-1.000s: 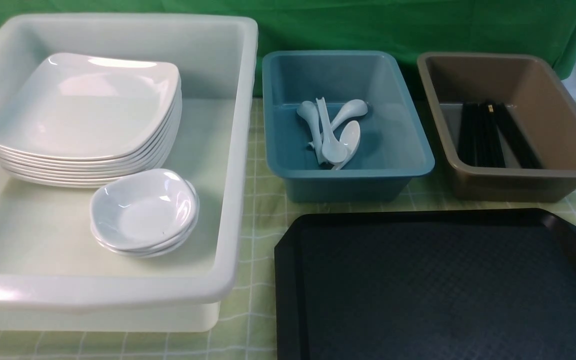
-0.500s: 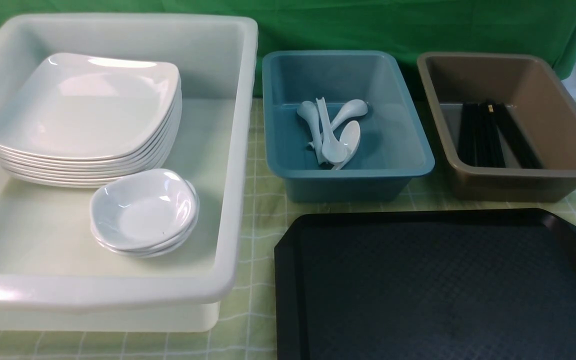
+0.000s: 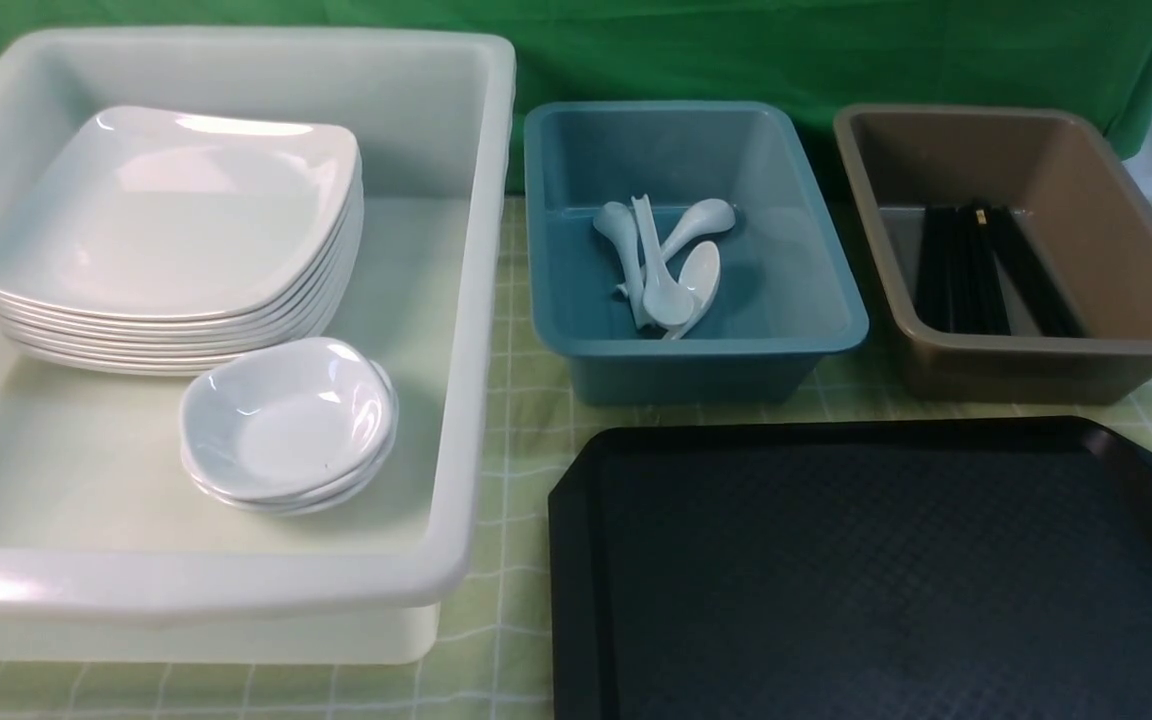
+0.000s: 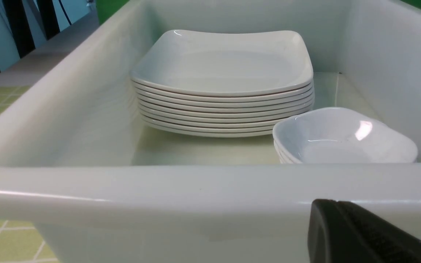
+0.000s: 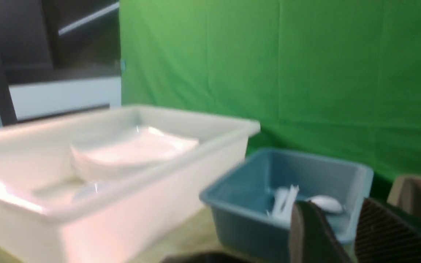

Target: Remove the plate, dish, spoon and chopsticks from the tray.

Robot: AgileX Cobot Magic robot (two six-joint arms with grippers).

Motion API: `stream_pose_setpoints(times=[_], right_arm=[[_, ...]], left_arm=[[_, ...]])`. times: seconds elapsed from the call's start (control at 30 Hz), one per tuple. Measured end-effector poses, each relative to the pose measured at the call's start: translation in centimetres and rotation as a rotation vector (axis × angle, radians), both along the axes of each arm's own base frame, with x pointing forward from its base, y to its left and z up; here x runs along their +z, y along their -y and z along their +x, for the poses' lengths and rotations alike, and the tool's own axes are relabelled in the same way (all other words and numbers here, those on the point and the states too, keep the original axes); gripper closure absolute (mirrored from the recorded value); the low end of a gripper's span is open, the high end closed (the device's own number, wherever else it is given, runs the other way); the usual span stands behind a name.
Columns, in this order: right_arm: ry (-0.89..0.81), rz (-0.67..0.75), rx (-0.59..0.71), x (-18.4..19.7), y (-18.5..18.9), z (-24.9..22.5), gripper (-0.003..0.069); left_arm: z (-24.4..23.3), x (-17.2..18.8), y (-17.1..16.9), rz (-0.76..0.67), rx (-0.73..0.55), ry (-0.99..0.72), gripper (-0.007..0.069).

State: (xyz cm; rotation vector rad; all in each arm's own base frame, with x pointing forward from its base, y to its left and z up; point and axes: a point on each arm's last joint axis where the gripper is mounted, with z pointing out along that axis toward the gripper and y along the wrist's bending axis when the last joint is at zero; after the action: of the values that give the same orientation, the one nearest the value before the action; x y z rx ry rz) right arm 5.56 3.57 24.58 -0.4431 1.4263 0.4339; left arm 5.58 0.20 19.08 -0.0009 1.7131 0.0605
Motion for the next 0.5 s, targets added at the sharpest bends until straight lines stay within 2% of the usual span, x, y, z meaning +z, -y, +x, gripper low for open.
stream_pose_setpoints(times=[0.1,0.17,0.27,0.5], right_arm=[[-0.040,-0.069,-0.026,-2.2,0.1,0.1,0.0422],[-0.093,-0.112,-0.091,-3.9,0.5,0.3,0.0422],[-0.268,-0.194,-0.265,-6.0,1.8,0.3,0.0419],[-0.338,-0.199,-0.514,-6.8,3.4,-0.2,0.0419]], left_arm=[[0.0,0.0,0.0,0.000,0.000,0.001,0.0622],[0.0,0.0,0.0,0.001,0.000,0.000,0.0622],[0.0,0.0,0.0,0.003,0.000,0.000,0.0622],[0.0,0.0,0.0,0.008,0.000,0.001,0.0622]])
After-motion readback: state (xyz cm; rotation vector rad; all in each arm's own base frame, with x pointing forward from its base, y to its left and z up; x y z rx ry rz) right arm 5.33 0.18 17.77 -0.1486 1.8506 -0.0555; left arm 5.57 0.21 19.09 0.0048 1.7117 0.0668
